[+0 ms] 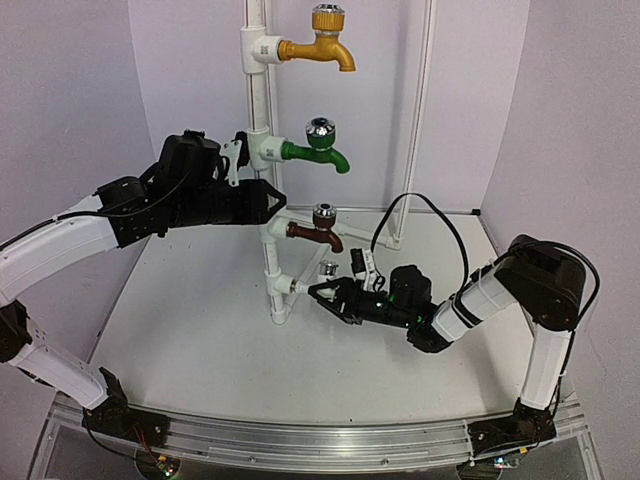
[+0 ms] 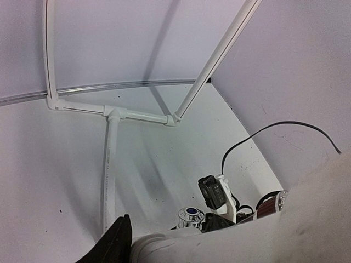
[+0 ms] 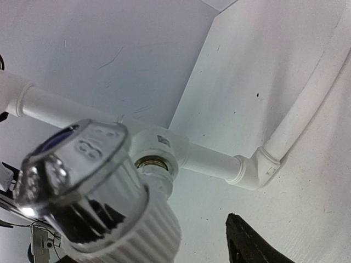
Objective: Install the water faucets
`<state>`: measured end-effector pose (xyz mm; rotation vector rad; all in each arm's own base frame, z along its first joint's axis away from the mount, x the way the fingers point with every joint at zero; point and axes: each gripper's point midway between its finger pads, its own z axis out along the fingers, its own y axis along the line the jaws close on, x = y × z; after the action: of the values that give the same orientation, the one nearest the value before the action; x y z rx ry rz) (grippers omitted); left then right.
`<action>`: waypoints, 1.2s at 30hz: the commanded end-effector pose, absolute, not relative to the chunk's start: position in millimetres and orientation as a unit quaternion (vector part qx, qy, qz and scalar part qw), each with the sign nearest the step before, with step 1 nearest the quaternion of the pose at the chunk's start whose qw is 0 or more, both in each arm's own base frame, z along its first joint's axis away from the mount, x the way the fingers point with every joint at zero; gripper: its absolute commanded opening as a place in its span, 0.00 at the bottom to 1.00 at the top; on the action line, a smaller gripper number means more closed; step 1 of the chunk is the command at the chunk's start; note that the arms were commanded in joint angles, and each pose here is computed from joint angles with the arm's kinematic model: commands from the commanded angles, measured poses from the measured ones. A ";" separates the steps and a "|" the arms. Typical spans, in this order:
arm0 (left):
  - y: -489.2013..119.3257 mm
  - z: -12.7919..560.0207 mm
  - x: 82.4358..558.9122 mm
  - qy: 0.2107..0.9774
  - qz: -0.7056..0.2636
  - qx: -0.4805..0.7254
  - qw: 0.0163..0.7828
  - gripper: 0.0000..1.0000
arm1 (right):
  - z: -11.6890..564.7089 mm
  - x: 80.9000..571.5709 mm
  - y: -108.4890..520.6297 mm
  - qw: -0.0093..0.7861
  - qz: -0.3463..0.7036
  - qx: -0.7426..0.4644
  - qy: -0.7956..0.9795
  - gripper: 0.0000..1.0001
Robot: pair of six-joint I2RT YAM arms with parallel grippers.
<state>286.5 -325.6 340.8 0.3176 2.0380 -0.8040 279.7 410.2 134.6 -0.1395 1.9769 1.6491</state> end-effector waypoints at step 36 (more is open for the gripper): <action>-346.9 375.3 251.9 0.796 -0.442 0.122 0.395 0.00 | 166.5 289.0 413.0 0.351 0.510 -0.196 0.761 0.62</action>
<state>286.3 -325.6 341.1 0.3188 2.0372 -0.8047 280.7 402.7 144.0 -0.5347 2.0311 1.2556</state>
